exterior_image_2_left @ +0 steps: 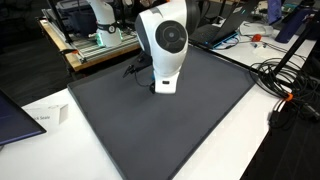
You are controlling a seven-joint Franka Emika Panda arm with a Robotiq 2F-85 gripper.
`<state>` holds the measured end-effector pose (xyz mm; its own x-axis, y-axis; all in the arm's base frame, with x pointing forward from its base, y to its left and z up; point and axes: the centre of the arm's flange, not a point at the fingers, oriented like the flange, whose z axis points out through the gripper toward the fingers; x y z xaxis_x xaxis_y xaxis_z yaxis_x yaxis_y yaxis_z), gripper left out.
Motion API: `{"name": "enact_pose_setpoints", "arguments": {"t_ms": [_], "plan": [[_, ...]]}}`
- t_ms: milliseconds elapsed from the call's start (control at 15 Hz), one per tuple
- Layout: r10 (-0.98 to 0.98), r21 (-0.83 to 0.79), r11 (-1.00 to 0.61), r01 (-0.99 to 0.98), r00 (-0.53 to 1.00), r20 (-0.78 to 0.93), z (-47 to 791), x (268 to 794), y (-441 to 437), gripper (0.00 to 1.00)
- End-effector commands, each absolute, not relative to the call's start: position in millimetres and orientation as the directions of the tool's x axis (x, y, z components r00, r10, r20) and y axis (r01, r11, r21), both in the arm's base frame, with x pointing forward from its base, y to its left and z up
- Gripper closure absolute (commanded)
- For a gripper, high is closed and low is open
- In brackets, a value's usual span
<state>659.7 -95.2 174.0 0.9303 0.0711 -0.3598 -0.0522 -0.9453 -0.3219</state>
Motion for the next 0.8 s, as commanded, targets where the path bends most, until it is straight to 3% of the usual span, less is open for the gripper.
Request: {"name": "enact_pose_setpoints", "arguments": {"t_ms": [0,733], "plan": [[0.077,-0.382,-0.923,-0.046,0.951,-0.3,179,620,-111,0.0],[-0.028,-0.287,-0.954,-0.084,0.98,-0.195,230,544,-113,0.0]]}}
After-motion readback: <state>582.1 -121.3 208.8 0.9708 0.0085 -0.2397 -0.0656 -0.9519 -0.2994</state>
